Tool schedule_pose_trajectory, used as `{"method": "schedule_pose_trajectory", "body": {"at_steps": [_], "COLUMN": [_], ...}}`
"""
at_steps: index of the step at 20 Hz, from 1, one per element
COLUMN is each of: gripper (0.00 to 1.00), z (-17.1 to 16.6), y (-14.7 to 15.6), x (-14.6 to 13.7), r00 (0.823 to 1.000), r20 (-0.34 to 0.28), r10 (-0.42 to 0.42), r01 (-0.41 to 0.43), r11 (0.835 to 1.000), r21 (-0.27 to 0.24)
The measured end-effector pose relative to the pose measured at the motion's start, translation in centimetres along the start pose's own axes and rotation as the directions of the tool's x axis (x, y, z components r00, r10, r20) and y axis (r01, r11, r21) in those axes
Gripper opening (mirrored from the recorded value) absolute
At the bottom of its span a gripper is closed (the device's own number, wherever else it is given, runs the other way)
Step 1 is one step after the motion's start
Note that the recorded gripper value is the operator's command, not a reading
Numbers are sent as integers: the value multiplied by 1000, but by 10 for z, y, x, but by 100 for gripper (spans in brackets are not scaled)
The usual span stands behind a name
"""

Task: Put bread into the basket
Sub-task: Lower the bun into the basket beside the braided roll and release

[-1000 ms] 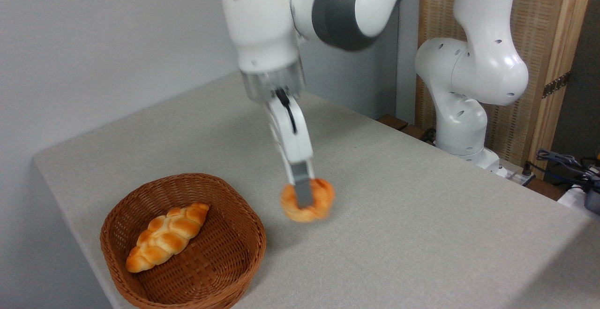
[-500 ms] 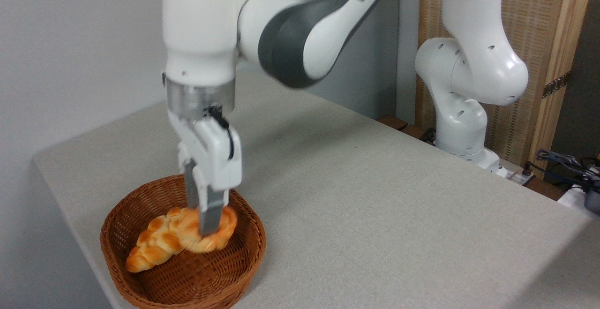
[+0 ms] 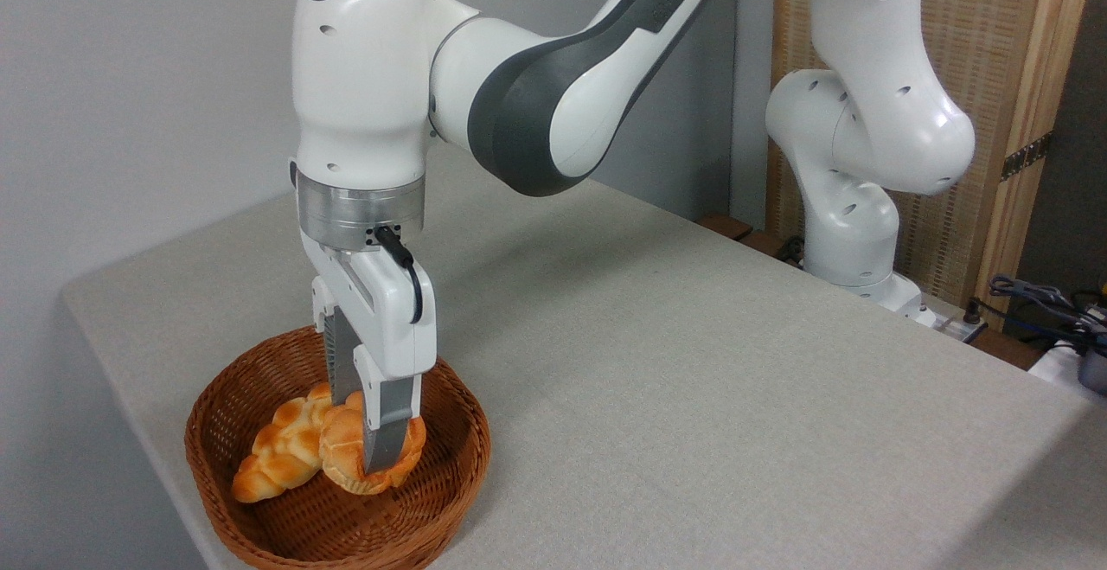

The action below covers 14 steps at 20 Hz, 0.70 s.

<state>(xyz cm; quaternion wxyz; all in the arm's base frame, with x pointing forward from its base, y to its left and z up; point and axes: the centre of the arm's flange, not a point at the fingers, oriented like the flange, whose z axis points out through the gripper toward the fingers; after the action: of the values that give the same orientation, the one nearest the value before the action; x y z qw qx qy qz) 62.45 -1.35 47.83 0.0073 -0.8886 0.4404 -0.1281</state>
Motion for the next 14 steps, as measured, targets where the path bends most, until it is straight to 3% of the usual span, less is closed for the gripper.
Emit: {"method": "schedule_pose_trajectory", "body": {"at_steps": [14], "gripper": [100], "z": [-3], "y": [4], "x": [-4], "r00": [1000], "r20": [27], "r10": [-5], "r01": [6], "r11": [999], "r21": [-40]}}
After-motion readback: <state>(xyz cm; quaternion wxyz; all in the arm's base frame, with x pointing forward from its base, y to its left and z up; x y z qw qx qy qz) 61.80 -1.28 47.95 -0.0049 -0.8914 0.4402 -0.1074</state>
